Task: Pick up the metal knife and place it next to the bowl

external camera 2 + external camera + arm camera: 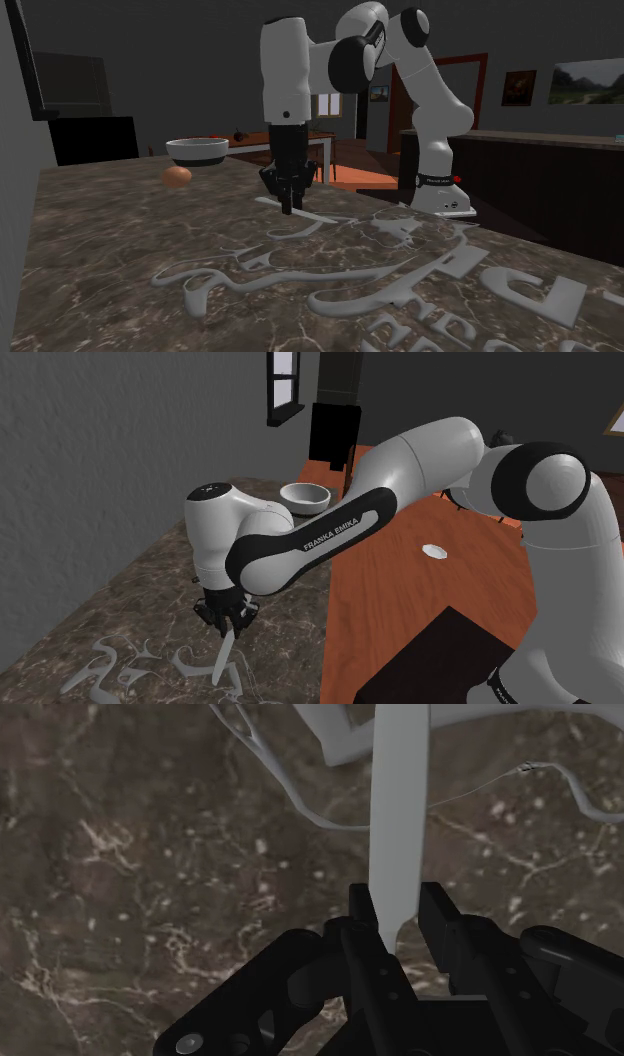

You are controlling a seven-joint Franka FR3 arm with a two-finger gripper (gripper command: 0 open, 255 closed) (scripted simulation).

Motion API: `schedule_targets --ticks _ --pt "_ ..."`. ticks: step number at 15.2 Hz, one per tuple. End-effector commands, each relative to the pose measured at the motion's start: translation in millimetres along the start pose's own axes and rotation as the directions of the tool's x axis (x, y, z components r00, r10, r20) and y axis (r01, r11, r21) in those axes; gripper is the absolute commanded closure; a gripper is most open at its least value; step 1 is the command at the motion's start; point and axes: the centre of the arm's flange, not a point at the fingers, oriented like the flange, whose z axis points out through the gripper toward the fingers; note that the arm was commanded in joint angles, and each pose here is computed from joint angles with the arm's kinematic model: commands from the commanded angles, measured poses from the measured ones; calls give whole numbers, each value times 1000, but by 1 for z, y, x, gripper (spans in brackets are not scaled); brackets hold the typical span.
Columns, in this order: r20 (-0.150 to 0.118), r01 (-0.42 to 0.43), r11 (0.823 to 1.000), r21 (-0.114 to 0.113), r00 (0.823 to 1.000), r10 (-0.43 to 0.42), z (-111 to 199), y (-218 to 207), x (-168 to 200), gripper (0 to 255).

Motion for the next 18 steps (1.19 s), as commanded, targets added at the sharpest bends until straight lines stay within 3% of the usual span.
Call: schedule_targets --ticks 1,4,18 --pt "0 0 1000 0 1000 0 0 0 0 255" --pt "0 0 1000 0 1000 0 0 0 0 255" --pt "0 0 1000 0 1000 0 -74 1 -2 255"
